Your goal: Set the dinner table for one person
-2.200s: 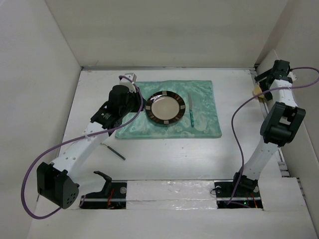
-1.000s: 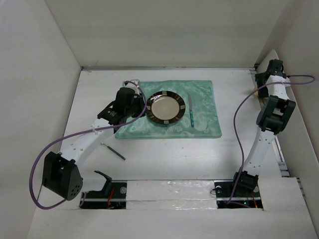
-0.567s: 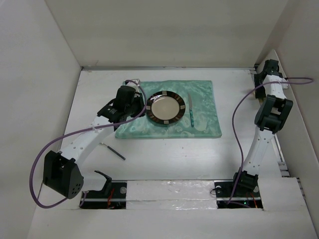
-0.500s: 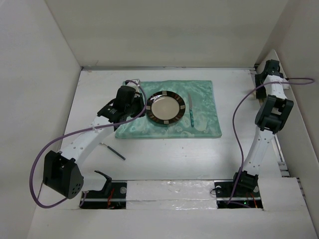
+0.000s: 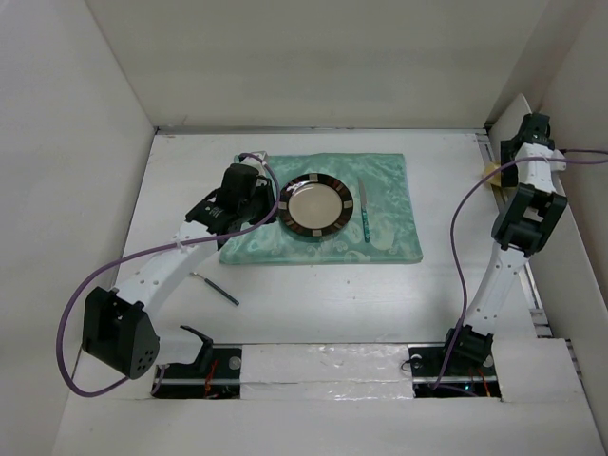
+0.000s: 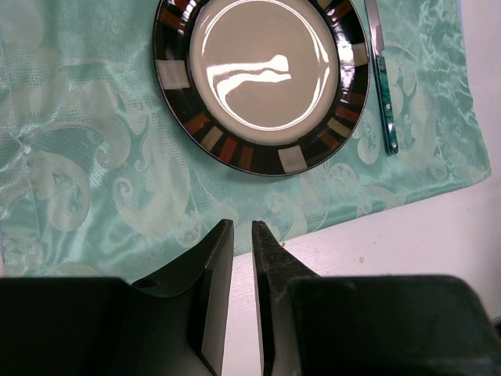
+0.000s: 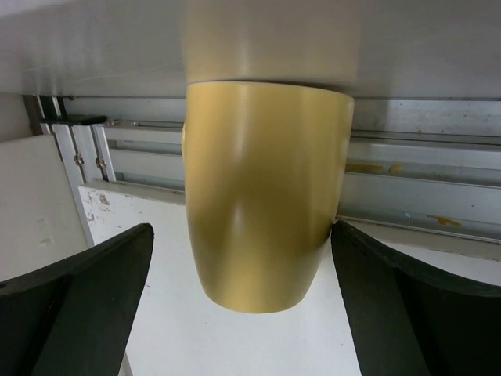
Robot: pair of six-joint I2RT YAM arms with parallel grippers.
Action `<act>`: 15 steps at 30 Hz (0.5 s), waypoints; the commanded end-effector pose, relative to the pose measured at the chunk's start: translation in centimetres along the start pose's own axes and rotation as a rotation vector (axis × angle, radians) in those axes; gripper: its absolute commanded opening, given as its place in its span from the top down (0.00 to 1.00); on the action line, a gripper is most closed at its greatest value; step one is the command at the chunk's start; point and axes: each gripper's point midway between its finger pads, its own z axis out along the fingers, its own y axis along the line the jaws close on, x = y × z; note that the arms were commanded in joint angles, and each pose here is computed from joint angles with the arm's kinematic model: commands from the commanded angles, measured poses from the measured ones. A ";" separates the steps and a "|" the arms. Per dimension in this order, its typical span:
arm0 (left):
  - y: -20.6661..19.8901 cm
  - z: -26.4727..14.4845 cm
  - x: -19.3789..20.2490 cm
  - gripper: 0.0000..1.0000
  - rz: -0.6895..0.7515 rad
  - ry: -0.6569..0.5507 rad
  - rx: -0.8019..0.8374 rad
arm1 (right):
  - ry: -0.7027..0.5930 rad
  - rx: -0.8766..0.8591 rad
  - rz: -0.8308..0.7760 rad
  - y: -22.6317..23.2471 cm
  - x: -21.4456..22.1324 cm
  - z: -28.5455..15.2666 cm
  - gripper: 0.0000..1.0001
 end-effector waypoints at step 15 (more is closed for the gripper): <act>-0.5 -0.3 -1.1 0.87 0.000 -0.041 0.017 | 0.120 0.020 -0.074 -1.2 3.5 2.9 0.04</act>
